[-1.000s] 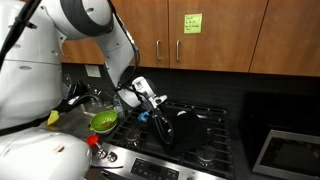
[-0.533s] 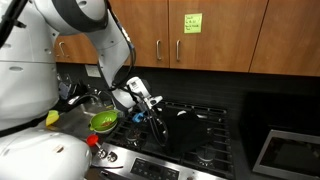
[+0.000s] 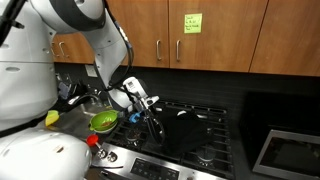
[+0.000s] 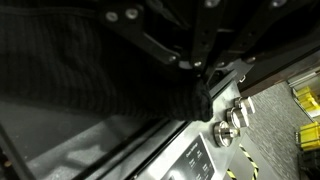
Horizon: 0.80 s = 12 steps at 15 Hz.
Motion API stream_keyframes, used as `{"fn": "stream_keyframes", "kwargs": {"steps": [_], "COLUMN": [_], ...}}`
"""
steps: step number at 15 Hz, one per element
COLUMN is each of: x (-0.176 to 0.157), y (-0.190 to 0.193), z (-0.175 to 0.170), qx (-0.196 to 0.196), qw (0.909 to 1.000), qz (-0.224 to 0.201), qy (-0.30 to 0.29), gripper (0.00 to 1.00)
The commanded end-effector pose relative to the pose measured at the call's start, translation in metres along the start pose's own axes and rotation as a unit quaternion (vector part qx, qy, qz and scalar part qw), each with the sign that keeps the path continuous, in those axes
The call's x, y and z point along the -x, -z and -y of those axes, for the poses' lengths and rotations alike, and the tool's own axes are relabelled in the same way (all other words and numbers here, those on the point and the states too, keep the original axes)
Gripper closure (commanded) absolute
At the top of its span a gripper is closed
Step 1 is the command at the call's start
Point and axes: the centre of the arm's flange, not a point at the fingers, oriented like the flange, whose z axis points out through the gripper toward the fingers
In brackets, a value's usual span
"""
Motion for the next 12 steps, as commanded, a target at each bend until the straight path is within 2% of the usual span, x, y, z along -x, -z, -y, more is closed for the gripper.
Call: {"fn": "stream_keyframes", "kwargs": {"steps": [1, 12], "x": [0.011, 0.009], "y": [0.006, -0.008], "z": [-0.014, -0.049], "qx": [-0.006, 0.004], "qw": [0.9999, 0.9998], "qz": [-0.01, 0.004], "qy": [-0.002, -0.018], "gripper": [0.99, 0.99]}}
